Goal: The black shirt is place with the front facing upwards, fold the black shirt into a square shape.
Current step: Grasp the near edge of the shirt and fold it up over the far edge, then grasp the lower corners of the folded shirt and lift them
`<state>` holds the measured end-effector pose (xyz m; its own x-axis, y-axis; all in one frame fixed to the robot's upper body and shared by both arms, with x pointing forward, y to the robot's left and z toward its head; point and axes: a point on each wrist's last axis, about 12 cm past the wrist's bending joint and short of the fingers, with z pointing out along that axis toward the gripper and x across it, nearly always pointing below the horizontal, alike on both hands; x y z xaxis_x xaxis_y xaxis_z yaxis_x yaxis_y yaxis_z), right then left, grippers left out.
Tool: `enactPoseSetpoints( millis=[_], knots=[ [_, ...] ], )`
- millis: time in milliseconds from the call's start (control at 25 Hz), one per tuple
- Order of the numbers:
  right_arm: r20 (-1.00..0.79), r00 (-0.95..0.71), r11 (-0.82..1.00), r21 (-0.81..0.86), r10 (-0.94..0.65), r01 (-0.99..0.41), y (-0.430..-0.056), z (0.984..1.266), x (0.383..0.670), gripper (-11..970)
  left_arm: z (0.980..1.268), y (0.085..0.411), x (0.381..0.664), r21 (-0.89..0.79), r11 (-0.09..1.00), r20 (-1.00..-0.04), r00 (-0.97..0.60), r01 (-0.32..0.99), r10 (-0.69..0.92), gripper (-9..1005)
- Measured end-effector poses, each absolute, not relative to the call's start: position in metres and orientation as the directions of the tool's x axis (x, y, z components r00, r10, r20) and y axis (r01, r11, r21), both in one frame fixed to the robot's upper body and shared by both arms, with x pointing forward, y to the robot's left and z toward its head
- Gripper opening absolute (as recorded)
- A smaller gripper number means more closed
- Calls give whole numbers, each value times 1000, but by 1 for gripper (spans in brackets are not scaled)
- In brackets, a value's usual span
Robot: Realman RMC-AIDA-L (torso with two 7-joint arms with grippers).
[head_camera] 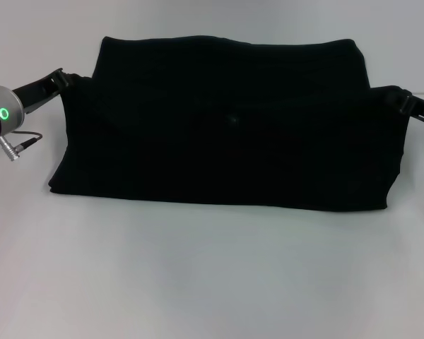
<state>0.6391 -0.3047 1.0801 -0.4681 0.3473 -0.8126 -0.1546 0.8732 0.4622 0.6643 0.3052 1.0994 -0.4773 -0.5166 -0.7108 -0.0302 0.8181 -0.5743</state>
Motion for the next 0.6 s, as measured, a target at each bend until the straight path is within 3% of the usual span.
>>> enactPoseSetpoints(
  millis=[320,600],
  knots=[
    [-860,-452,901,367,235,-231,-290,1079,643,210,1097,307,664,-586,808,-705,-450,-67,-548,32],
    [-846,-450,892,406,284,-199,-298,1076,638,423,1089,311,658,-581,811,-699,-468,-69,-541,322]
  ],
)
